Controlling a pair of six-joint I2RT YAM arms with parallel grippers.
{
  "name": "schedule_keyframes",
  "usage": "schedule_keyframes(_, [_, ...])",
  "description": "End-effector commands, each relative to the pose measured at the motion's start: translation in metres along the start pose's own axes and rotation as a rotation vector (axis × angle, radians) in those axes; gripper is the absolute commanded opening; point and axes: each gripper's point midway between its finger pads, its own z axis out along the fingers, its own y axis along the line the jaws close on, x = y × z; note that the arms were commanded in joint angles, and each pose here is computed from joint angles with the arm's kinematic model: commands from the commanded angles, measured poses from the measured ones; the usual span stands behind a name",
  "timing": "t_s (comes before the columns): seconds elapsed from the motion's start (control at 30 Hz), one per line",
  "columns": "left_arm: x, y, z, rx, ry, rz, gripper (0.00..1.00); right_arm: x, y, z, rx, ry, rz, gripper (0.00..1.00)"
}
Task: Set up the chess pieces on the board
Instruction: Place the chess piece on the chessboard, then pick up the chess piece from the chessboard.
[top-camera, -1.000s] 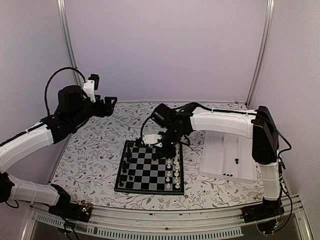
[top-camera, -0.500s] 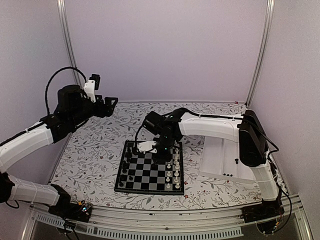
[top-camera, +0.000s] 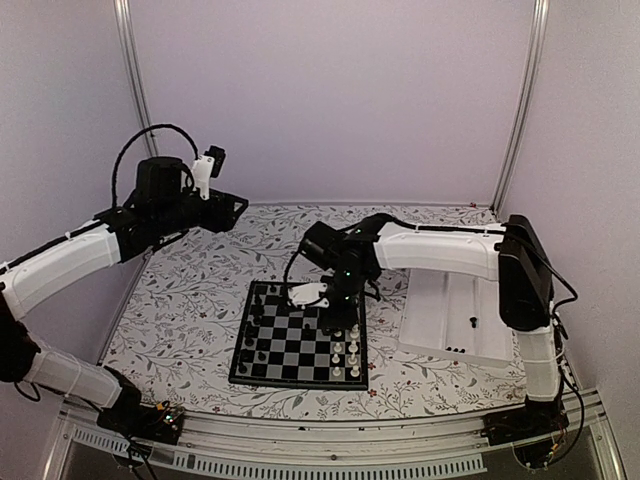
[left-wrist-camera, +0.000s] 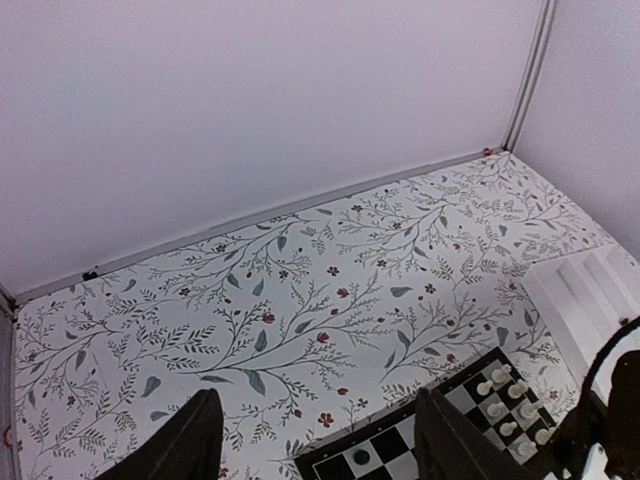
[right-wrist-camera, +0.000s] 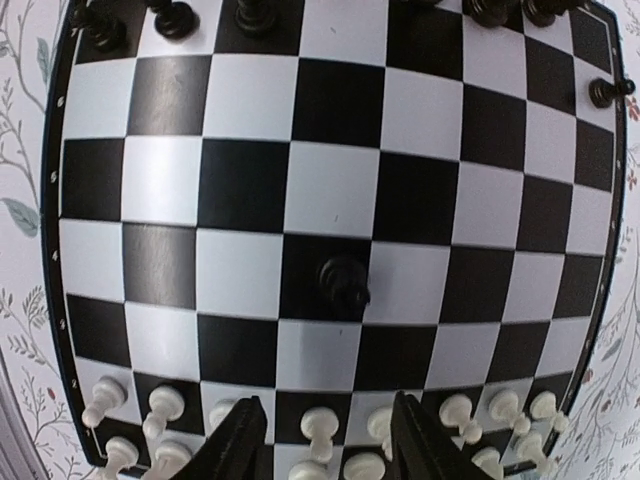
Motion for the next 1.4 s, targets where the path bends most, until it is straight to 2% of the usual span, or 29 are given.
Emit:
schedule_keyframes(0.0, [0.027,-0.050,0.011,0.187,0.195,0.091,0.64,0.023,-0.036,-0.082,0.165,-0.109,0.081,0.51])
schedule_keyframes(0.07, [0.044,-0.079,0.012,0.249,0.270,0.155,0.61,0.057,-0.060,-0.098,0.219,-0.124,0.165,0.54])
schedule_keyframes(0.17, [0.079,-0.106,0.010,0.307,0.396,0.180,0.56,0.100,-0.087,-0.128,0.231,-0.228,0.321,0.55])
schedule_keyframes(0.33, [0.135,-0.121,-0.002,0.344,0.540,0.147,0.55,0.171,-0.099,-0.149,0.311,-0.325,0.477,0.58])
schedule_keyframes(0.43, [0.160,-0.141,-0.008,0.408,0.600,0.163,0.52,0.194,-0.095,-0.161,0.319,-0.401,0.528,0.59])
schedule_keyframes(0.57, [0.191,-0.162,-0.004,0.449,0.698,0.209,0.50,0.204,-0.081,-0.156,0.285,-0.492,0.547,0.59])
schedule_keyframes(0.73, [0.219,-0.178,0.004,0.446,0.787,0.297,0.51,0.221,-0.084,-0.153,0.379,-0.433,0.525,0.59])
schedule_keyframes(1.1, [0.234,-0.186,0.025,0.418,0.817,0.326,0.49,0.231,-0.086,-0.152,0.408,-0.409,0.535,0.59])
schedule_keyframes(1.37, [0.239,-0.196,0.039,0.436,0.834,0.324,0.32,0.231,-0.084,-0.149,0.396,-0.411,0.533,0.59])
